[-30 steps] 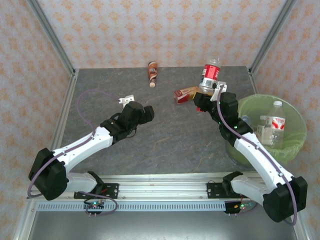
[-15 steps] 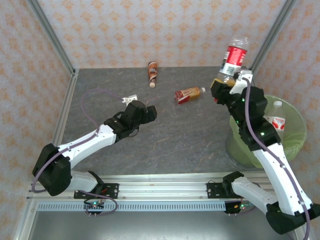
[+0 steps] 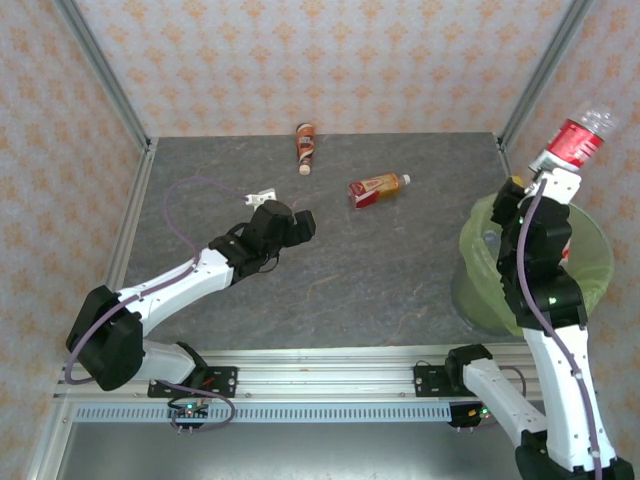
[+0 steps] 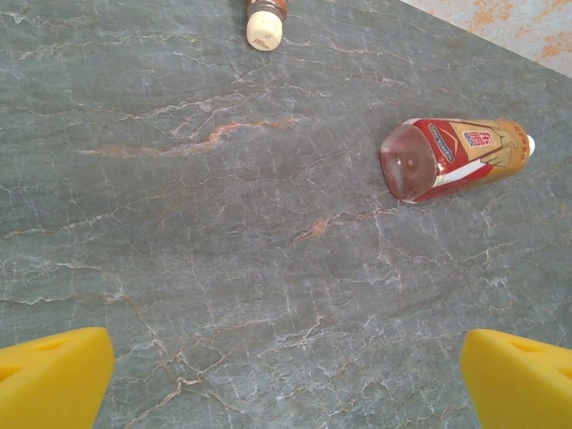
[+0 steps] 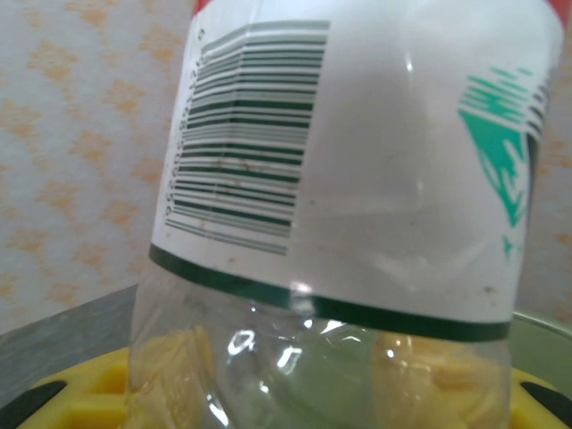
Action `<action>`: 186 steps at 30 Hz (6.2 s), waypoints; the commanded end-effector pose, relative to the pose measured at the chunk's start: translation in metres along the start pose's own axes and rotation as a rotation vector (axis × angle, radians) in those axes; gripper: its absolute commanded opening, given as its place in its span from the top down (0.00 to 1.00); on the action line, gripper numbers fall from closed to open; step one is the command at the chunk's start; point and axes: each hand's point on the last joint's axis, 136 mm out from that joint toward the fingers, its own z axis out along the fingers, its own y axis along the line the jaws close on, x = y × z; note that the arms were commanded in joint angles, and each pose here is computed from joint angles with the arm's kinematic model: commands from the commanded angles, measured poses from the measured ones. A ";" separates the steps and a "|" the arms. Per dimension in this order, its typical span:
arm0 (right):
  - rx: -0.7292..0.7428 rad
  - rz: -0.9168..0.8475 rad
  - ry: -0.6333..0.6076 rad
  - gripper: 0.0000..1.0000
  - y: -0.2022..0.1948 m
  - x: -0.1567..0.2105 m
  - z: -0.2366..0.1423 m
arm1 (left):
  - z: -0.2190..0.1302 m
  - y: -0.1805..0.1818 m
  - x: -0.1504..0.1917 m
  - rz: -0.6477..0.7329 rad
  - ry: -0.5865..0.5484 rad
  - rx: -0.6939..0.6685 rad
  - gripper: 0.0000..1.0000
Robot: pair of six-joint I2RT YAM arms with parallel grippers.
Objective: Put the plastic bottles in the bin
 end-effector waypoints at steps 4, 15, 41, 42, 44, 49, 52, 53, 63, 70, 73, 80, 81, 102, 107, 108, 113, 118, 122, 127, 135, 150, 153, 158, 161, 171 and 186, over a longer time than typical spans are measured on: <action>0.164 -0.066 0.101 0.99 -0.033 0.040 0.005 | -0.002 -0.006 -0.010 -0.020 -0.021 0.017 0.00; 0.089 -0.045 0.237 0.16 -0.020 0.093 0.011 | -0.002 -0.005 -0.010 -0.020 -0.015 0.005 0.00; 0.165 0.036 0.272 0.01 -0.027 0.056 0.020 | 0.014 -0.014 -0.003 -0.010 0.020 0.018 0.00; 0.144 0.047 0.286 0.01 -0.024 0.056 0.022 | 0.014 -0.014 -0.004 -0.009 0.020 0.019 0.00; 0.111 0.064 0.324 0.01 -0.018 0.060 0.027 | 0.014 -0.013 -0.003 -0.006 0.019 0.018 0.00; 0.045 0.100 0.494 0.01 -0.004 0.102 0.049 | 0.014 -0.011 -0.001 -0.007 0.020 0.017 0.00; 0.063 0.106 0.577 0.01 -0.004 0.134 0.054 | 0.014 -0.010 -0.001 -0.005 0.021 0.013 0.00; 0.064 0.113 0.591 0.00 -0.004 0.140 0.053 | 0.013 -0.009 -0.001 -0.003 0.020 0.012 0.00; 0.097 0.132 0.413 0.01 -0.020 0.074 0.032 | 0.014 -0.013 -0.002 0.005 0.022 0.017 0.00; 0.216 0.167 0.471 0.01 -0.048 0.061 0.070 | 0.019 -0.013 0.000 0.013 0.028 0.013 0.00; 0.272 0.175 0.504 0.01 -0.059 0.061 0.088 | 0.021 -0.012 0.000 0.027 0.025 0.003 0.00; 0.246 0.133 0.596 0.05 -0.055 0.073 0.119 | 0.029 -0.016 -0.003 0.045 0.026 0.000 0.00; 0.252 0.127 0.601 0.06 -0.056 0.074 0.122 | 0.031 -0.019 -0.003 0.044 0.031 0.007 0.00; -0.040 0.076 0.282 0.49 -0.025 0.065 0.048 | 0.043 -0.030 0.008 0.018 0.081 0.056 0.00; -0.088 0.100 0.280 0.49 -0.017 0.087 0.049 | 0.042 -0.028 0.009 0.021 0.083 0.054 0.00; -0.092 0.098 0.292 0.49 -0.016 0.092 0.051 | 0.042 -0.029 0.010 0.023 0.086 0.058 0.00; -0.069 0.078 0.354 0.49 -0.016 0.121 0.055 | 0.044 -0.029 0.011 0.021 0.087 0.061 0.00; -0.068 0.090 0.368 0.49 -0.014 0.137 0.053 | 0.048 -0.032 0.013 0.024 0.102 0.068 0.00; -0.107 0.119 0.382 0.40 -0.007 0.141 0.050 | 0.051 -0.036 0.015 0.027 0.116 0.075 0.00; -0.180 0.155 0.273 0.23 0.004 0.097 0.035 | 0.052 -0.038 0.014 0.027 0.119 0.076 0.00; -0.039 0.189 0.269 0.09 -0.016 0.042 0.026 | 0.054 -0.036 0.016 0.028 0.125 0.067 0.00; -0.240 0.203 0.417 0.20 0.028 0.069 0.052 | 0.071 -0.057 0.010 0.133 0.157 0.089 0.00; -0.281 0.177 0.474 0.20 0.035 0.082 0.050 | 0.087 -0.069 0.008 0.184 0.162 0.110 0.00; -0.332 0.180 0.579 0.20 0.043 0.111 0.041 | 0.131 -0.097 0.013 0.372 0.203 0.169 0.00; -0.339 0.184 0.627 0.21 0.043 0.119 0.035 | 0.157 -0.114 0.011 0.486 0.225 0.190 0.00; -0.244 0.226 0.454 0.16 0.023 0.066 0.016 | 0.226 -0.115 0.015 0.680 0.358 0.171 0.00; -0.377 0.341 0.345 0.13 0.043 0.032 0.002 | 0.243 -0.153 0.036 0.760 0.411 0.450 0.02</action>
